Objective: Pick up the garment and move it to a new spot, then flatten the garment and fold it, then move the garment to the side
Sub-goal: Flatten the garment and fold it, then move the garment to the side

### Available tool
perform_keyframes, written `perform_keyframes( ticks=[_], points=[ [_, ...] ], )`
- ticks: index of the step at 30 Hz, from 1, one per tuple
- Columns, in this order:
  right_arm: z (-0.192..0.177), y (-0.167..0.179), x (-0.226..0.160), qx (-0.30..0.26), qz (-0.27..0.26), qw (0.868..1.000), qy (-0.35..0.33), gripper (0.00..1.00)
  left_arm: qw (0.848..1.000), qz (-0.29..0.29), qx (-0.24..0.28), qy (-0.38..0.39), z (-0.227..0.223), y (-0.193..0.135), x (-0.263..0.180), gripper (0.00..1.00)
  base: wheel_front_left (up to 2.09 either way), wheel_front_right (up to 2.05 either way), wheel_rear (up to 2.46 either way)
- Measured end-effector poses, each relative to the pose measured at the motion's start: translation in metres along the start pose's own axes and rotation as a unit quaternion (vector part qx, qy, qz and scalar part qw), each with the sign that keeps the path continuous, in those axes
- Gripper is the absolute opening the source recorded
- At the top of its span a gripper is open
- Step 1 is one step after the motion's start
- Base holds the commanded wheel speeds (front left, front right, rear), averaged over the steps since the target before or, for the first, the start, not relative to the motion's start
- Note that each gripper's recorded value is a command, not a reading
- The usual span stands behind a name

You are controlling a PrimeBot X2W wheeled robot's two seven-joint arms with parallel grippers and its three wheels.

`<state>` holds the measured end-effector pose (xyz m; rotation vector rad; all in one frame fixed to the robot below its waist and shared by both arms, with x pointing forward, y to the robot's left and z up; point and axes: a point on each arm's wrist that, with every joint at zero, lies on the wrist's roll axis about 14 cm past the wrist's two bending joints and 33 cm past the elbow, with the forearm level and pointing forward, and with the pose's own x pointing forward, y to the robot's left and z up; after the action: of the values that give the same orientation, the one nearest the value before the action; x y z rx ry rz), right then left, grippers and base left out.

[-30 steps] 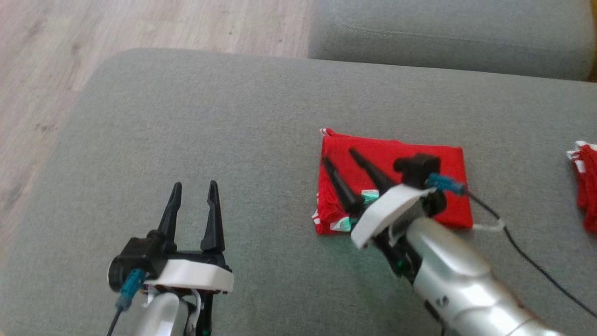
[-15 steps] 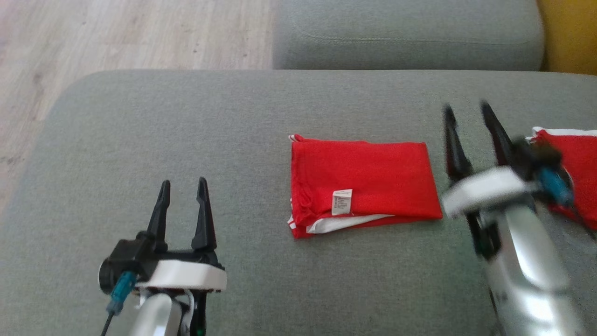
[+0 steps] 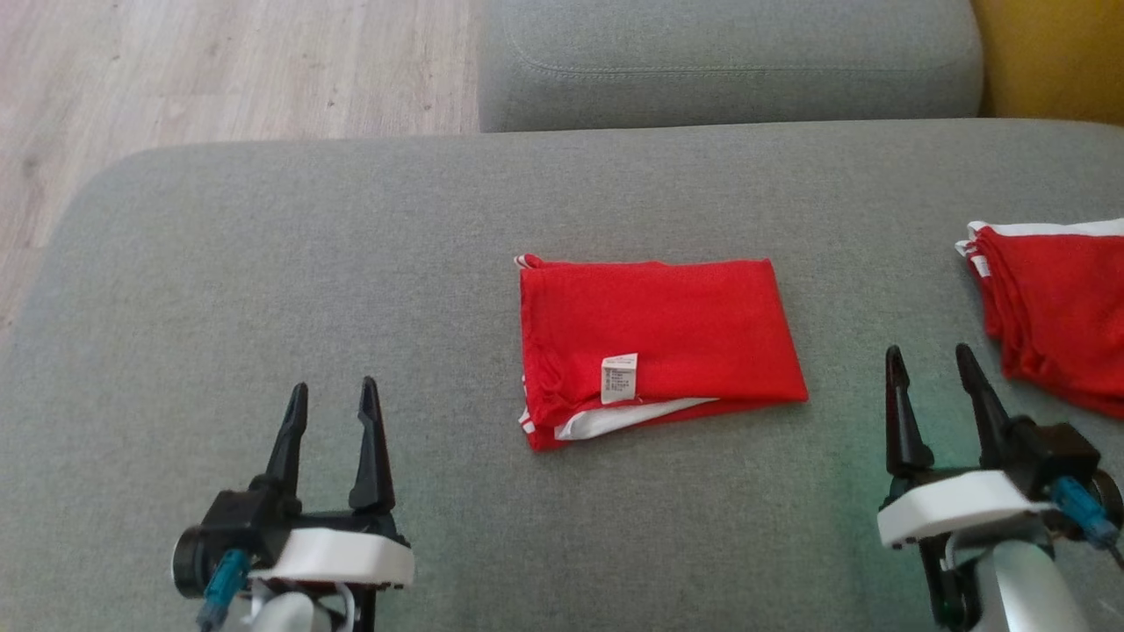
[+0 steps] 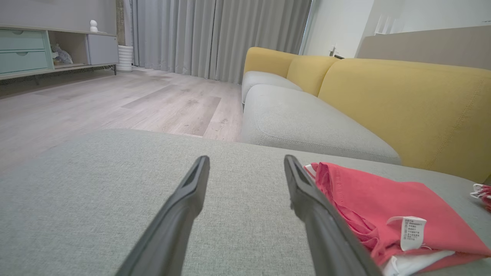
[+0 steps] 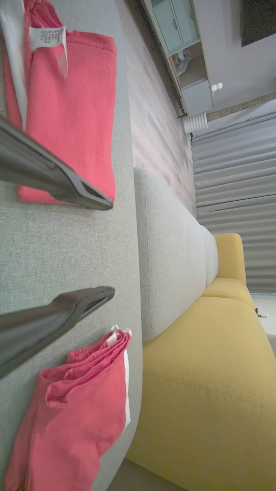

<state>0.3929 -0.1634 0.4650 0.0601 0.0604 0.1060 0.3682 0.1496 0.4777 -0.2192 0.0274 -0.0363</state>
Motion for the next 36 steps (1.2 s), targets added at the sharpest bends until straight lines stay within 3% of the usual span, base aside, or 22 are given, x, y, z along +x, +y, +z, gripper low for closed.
perform_keyframes(
  ticks=[11,21,33,34,35,36],
  points=[
    [-0.010,0.008,0.005,-0.001,0.013,1.000,0.017,1.00,1.000,0.004,-0.001,0.002,-0.002,0.003,0.005,1.00,0.00,0.00,0.00],
    [-0.037,0.035,0.050,0.007,0.052,0.995,0.090,1.00,1.000,0.001,0.000,0.016,-0.010,0.006,0.019,1.00,0.00,0.00,0.00],
    [-0.099,0.071,0.082,0.005,0.101,0.967,0.232,1.00,1.000,0.018,0.008,0.023,-0.014,0.021,0.026,1.00,0.00,0.00,0.00],
    [-0.099,0.073,0.083,0.002,0.103,0.966,0.237,0.66,1.000,0.018,0.009,0.023,-0.013,0.022,0.026,1.00,0.00,0.00,0.00],
    [-0.099,0.073,0.084,-0.003,0.106,0.965,0.239,0.00,1.000,0.018,0.009,0.021,-0.012,0.022,0.025,1.00,0.00,0.00,0.00],
    [-0.099,0.074,0.083,-0.005,0.108,0.965,0.241,0.00,1.000,0.017,0.009,0.019,-0.011,0.021,0.025,1.00,0.00,0.00,0.00]
  ],
)
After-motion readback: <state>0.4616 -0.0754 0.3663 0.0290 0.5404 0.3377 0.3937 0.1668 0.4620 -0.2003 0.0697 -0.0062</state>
